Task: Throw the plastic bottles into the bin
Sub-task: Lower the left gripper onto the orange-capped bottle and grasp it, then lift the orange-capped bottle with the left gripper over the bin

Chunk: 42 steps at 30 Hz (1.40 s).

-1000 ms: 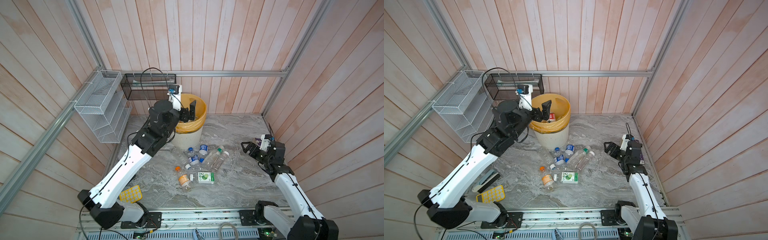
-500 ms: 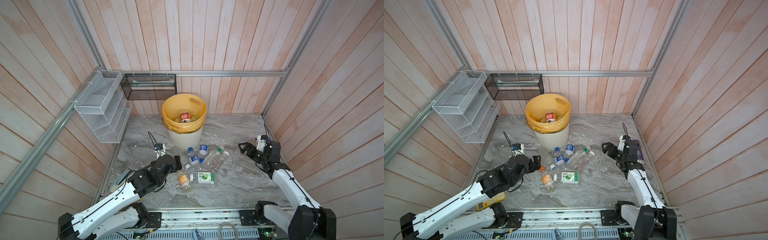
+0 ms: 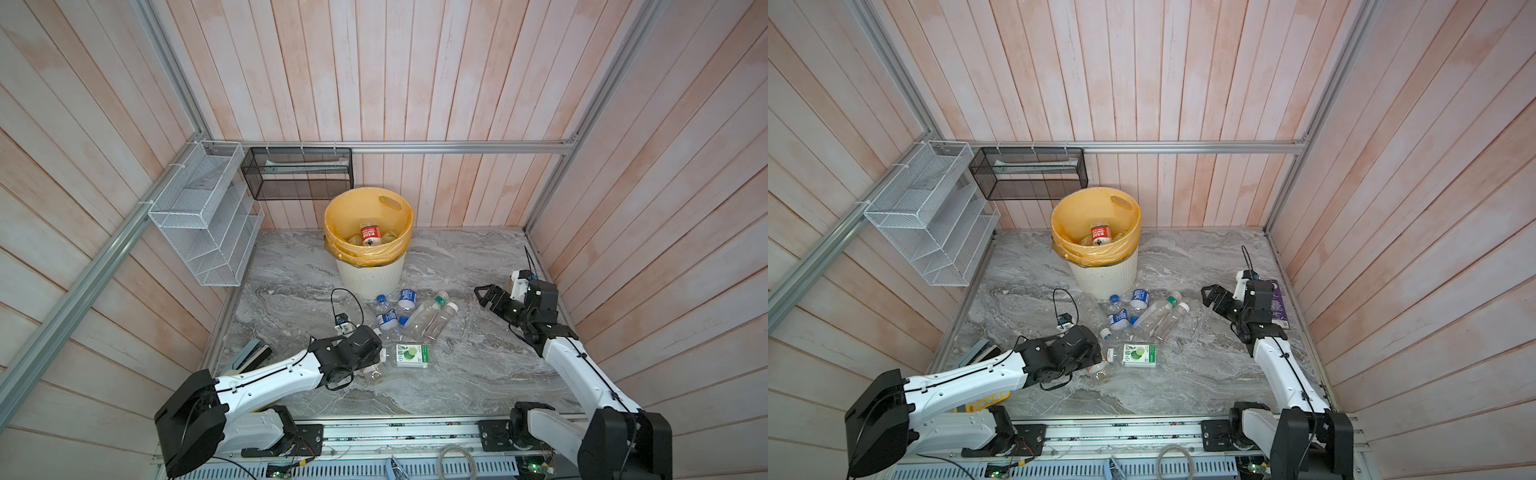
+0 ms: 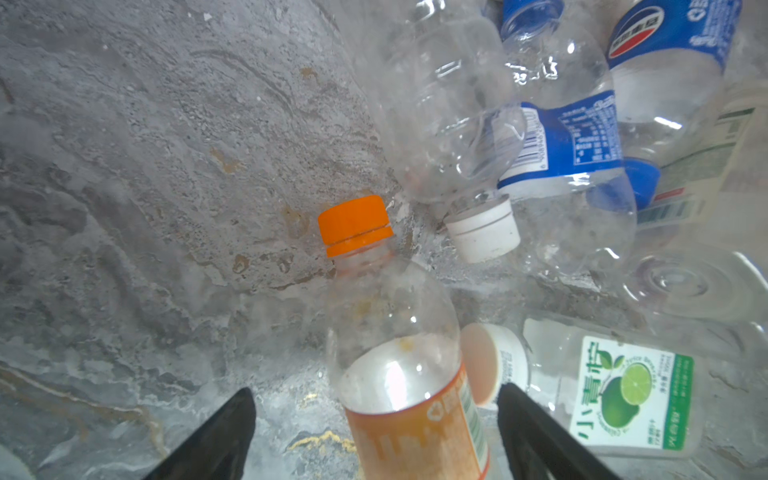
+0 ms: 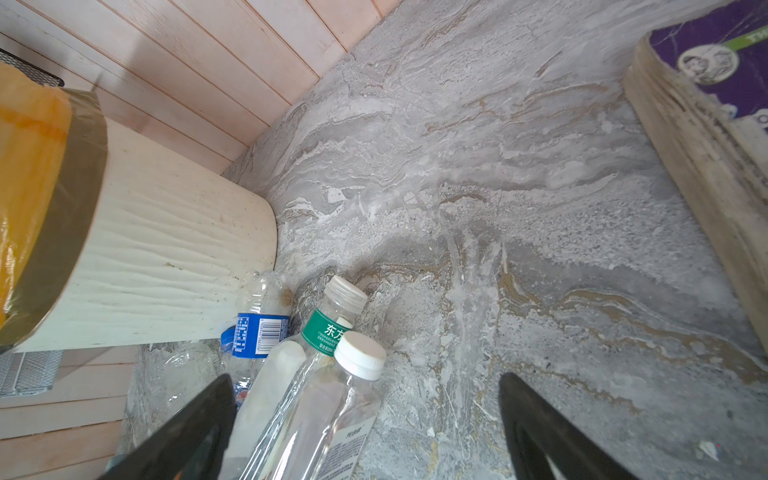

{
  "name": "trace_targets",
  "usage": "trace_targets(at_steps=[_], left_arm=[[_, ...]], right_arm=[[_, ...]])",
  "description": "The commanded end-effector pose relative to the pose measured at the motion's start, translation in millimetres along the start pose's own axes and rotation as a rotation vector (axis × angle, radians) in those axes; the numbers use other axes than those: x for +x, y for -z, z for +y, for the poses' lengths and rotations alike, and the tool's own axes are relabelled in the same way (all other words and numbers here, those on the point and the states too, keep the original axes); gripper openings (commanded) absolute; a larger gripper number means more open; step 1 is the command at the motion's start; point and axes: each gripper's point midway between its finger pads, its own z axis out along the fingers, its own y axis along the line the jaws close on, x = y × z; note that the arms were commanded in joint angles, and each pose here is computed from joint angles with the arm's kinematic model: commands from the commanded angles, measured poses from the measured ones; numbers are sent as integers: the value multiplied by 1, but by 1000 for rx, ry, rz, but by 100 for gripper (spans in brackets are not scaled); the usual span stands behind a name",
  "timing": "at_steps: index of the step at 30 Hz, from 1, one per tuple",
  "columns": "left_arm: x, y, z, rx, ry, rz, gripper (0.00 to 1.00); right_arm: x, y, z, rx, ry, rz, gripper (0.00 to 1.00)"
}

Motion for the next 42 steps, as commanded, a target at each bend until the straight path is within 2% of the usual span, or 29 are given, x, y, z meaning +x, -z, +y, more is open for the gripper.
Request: trace_targets(at_steps=[1,6,12,18,23,27,30,33,38,42], left_arm=[[5,-6,-6,19,14,18,90],[12,-16,0,-20,-5,45,89],[24,-22,20,-68,-5,69,81],[26,-22,44,-85,43,69,74],[23,-17,60,-75,82,44,58],[10,-4,57,-24,103,-16,53],[-8,17,51,2,116,-85,51],[-41,51,45,23,108,-204,52],[-114,140,35,47,85,-495,52],[-174,218,15,81,6,-755,53]], right_arm=[[-4,1,1,7,10,-18,99],[-3,-2,1,6,10,-8,99],[-3,-1,1,8,19,-9,99],[-2,-2,-1,11,17,-5,99],[-1,-2,-2,13,16,-4,99],[-1,-3,-2,12,12,-4,99],[0,-3,-2,13,10,-4,99],[1,-3,-4,18,9,-3,99],[2,-2,-8,30,10,-17,99],[8,0,-9,17,-2,-20,99]])
